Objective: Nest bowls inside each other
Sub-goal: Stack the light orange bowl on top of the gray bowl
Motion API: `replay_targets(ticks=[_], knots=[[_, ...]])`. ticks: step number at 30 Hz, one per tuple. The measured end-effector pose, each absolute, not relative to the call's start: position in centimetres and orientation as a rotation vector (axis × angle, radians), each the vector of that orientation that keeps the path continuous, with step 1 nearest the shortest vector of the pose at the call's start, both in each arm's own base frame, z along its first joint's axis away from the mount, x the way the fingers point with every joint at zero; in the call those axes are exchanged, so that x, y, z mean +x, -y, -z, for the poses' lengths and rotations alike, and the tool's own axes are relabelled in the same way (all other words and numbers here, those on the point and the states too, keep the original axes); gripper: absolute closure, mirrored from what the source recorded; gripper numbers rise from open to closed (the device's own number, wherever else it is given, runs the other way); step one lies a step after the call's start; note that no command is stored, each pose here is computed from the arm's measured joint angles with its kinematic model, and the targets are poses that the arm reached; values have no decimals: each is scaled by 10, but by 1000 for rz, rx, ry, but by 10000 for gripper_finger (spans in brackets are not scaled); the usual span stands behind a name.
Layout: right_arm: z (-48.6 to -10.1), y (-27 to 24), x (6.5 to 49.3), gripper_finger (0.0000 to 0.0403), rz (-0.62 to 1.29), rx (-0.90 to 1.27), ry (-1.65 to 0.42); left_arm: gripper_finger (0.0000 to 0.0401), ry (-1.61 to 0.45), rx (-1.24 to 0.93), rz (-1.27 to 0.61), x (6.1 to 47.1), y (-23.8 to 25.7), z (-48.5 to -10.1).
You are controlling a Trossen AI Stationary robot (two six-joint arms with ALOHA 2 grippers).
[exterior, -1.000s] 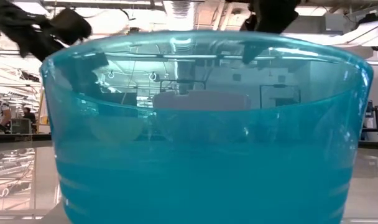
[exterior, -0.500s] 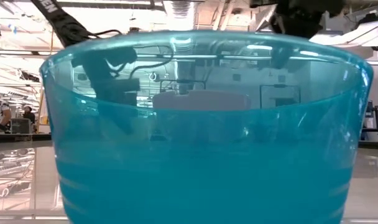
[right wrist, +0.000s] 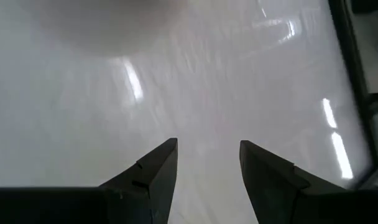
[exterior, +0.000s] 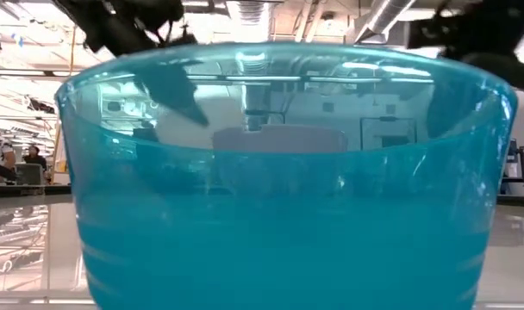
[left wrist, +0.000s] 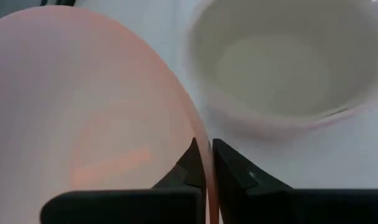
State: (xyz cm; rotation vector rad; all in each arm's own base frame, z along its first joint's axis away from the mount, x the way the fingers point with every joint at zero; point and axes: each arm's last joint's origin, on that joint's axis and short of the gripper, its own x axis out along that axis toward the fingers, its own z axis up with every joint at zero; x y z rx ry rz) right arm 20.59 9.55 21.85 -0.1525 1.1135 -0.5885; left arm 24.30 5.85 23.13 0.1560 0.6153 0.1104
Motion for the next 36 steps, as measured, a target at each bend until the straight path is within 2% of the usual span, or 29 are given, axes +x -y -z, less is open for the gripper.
replay_targets(ticks=[9,14,20,26,32,36], knots=[[-189,-74,157,198,540,86,-758,401,-393,228,122,253,6,-255],[-179,-63,140,198,507,165,-634,401,-385,322,142,274,34,-268],[-172,-57,131,198,468,204,-514,401,-597,462,164,320,51,-265],[-172,-56,127,198,423,213,-466,401,-842,544,114,356,46,-246],[-173,-60,126,198,393,208,-465,401,-898,522,206,373,43,-229],[-173,-62,125,198,381,205,-466,401,-881,500,249,375,45,-231]])
